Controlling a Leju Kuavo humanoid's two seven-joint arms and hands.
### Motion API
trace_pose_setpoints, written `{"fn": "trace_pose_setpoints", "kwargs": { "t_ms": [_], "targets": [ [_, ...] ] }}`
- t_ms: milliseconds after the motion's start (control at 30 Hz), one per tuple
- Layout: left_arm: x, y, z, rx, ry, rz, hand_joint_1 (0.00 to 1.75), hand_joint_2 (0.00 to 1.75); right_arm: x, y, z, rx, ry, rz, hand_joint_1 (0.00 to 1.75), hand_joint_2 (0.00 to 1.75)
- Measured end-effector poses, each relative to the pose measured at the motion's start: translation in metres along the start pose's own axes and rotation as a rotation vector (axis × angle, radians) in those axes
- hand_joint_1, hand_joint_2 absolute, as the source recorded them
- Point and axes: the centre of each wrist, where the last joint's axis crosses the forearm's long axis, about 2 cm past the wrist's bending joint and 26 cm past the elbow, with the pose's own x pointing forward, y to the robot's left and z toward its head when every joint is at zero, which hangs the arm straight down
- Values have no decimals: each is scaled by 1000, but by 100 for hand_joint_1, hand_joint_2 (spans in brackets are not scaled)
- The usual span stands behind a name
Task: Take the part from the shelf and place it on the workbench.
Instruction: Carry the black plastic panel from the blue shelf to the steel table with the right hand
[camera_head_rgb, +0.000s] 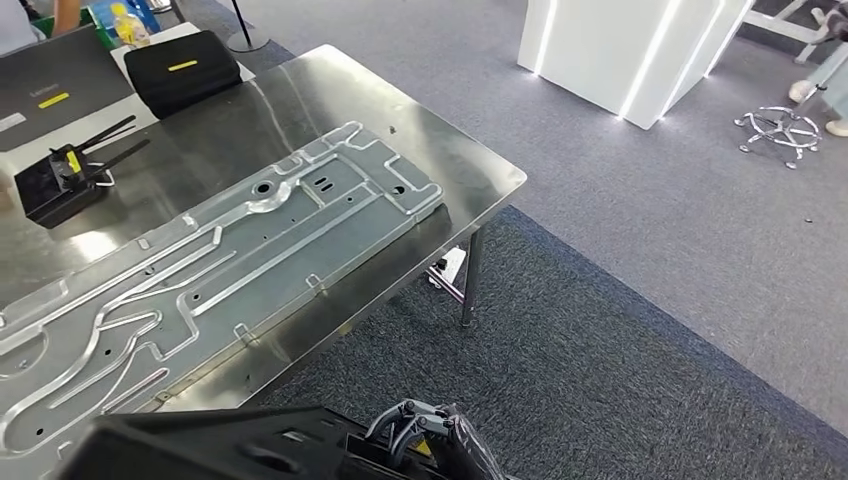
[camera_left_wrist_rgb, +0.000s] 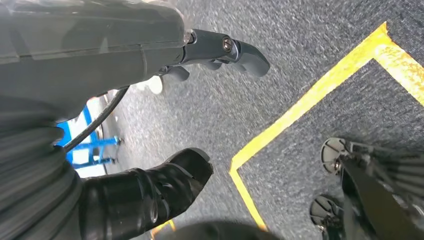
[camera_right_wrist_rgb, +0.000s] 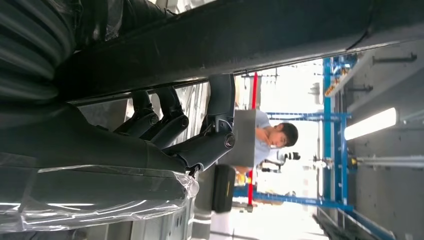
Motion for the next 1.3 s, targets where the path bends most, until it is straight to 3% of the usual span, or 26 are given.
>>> {"fn": "trace_pose_setpoints", "kwargs": {
  "t_ms": [1300],
  "targets": [
    [0,-9,1,-7,0,-9,0,175,8,-2,10,-6,-7,13,175,175]
  ]
}}
